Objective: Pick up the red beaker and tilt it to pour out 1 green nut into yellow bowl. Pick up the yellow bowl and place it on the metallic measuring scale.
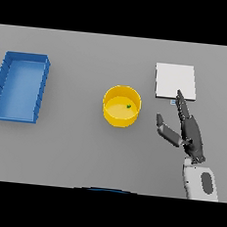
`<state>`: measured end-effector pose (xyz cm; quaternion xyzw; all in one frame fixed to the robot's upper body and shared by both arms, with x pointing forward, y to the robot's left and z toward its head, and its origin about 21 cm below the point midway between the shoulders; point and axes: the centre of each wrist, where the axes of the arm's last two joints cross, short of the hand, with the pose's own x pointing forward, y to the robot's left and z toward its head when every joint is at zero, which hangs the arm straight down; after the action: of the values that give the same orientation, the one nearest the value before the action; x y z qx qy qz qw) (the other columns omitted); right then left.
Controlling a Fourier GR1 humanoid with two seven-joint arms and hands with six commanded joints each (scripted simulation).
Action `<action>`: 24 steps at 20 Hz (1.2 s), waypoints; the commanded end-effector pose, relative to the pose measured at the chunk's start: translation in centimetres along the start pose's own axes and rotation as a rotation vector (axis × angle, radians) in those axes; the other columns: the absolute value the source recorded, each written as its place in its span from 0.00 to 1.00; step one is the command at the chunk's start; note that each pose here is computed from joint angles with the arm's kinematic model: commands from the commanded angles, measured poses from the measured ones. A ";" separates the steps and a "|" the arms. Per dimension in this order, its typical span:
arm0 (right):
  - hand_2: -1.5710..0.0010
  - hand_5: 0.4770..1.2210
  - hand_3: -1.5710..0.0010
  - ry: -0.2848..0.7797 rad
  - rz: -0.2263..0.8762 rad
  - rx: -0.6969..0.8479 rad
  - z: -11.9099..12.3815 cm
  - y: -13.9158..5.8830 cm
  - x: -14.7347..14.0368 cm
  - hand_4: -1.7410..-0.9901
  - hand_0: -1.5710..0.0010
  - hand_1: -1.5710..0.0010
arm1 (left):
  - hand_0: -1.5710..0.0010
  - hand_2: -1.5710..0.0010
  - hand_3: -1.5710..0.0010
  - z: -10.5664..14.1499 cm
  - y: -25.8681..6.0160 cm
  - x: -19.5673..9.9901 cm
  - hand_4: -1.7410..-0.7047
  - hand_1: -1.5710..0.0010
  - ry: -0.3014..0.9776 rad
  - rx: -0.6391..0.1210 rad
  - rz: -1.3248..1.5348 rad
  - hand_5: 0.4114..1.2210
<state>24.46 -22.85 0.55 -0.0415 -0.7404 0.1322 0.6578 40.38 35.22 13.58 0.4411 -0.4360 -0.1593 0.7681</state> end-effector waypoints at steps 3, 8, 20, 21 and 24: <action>1.00 0.34 1.00 0.006 -0.014 0.000 0.1 0.0 0.0 0.54 1.00 1.00 | 0.00 0.00 0.13 0.5 -0.8 -1.0 0.06 0.00 0.009 0.002 0.019 0.86; 1.00 0.34 1.00 0.011 0.005 -0.003 -0.3 -0.2 -0.1 0.55 1.00 1.00 | 0.00 0.00 0.40 1.8 -1.8 -1.8 0.47 0.00 -0.026 -0.084 0.012 0.49; 1.00 0.32 1.00 0.007 0.023 -0.006 0.1 -0.3 -0.2 0.58 1.00 1.00 | 0.90 0.92 0.95 2.5 -1.1 -1.8 0.93 0.91 -0.068 -0.265 -0.049 0.30; 1.00 0.32 1.00 0.007 0.030 -0.006 0.1 -0.3 -0.2 0.58 1.00 1.00 | 0.92 0.94 0.96 2.7 -1.1 -1.5 0.95 0.93 -0.080 -0.253 -0.069 0.30; 1.00 0.32 1.00 0.026 0.017 0.007 0.1 0.1 -0.2 0.62 1.00 1.00 | 0.96 0.97 0.98 3.3 -1.5 -1.4 0.97 0.96 -0.098 -0.226 -0.065 0.31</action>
<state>24.35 -22.83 0.29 -0.0472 -0.7304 0.1398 0.6668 37.12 33.53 12.34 0.3569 -0.4386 -0.2538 0.7848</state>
